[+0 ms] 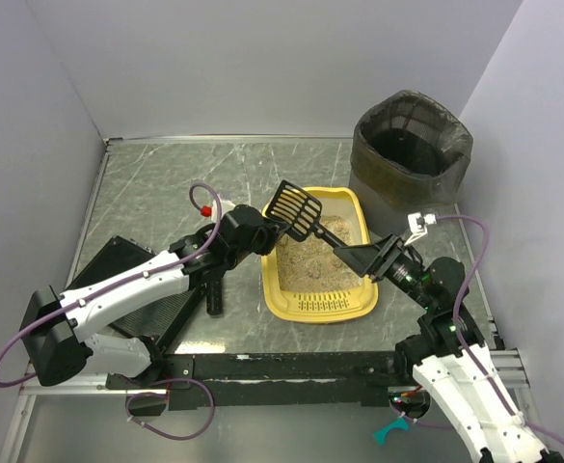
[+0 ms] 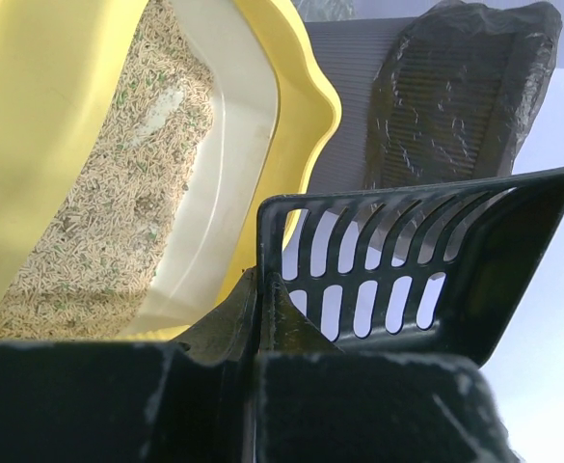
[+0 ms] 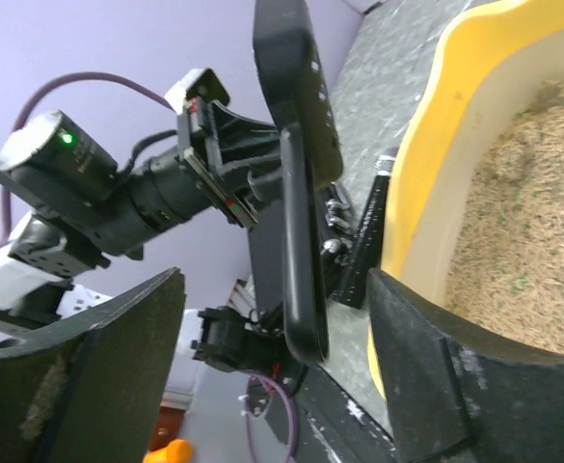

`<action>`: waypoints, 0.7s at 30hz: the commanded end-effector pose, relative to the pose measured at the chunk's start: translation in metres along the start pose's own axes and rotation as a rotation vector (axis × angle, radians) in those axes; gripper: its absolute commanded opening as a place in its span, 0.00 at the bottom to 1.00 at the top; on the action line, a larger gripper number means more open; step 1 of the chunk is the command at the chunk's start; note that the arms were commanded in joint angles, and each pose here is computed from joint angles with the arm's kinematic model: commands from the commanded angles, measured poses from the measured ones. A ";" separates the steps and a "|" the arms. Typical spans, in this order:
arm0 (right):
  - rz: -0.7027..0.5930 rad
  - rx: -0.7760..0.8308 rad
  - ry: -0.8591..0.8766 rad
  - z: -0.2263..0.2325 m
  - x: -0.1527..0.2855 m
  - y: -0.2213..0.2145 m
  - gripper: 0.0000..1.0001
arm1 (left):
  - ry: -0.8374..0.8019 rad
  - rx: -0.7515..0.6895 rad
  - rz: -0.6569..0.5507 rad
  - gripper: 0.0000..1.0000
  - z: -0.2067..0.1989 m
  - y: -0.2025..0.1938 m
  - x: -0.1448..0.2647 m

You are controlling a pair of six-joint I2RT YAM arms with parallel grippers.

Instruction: Clean the litter box

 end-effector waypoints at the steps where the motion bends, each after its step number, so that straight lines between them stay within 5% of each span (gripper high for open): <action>1: 0.028 -0.018 0.076 0.012 -0.012 0.001 0.75 | -0.024 0.068 -0.006 0.01 -0.005 0.003 0.004; 7: -0.011 -0.012 0.072 0.015 -0.018 -0.004 0.59 | -0.002 0.052 0.017 0.01 -0.006 -0.001 -0.002; 16: -0.109 0.009 0.014 0.016 -0.017 0.001 0.60 | -0.001 0.036 0.031 0.01 -0.004 -0.003 -0.001; 21: -0.119 -0.009 -0.004 0.015 -0.021 0.003 0.48 | 0.000 0.017 0.037 0.01 -0.005 -0.004 0.000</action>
Point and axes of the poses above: each gripper's point midway between its finger pads, its own x axis back along the fingers, its own z axis along the line the jaws close on, y = z × x, the point moved 8 cm from there along x, back along the fingers, and after that the axes turned 9 degrees about -x, right-handed, at the moved point
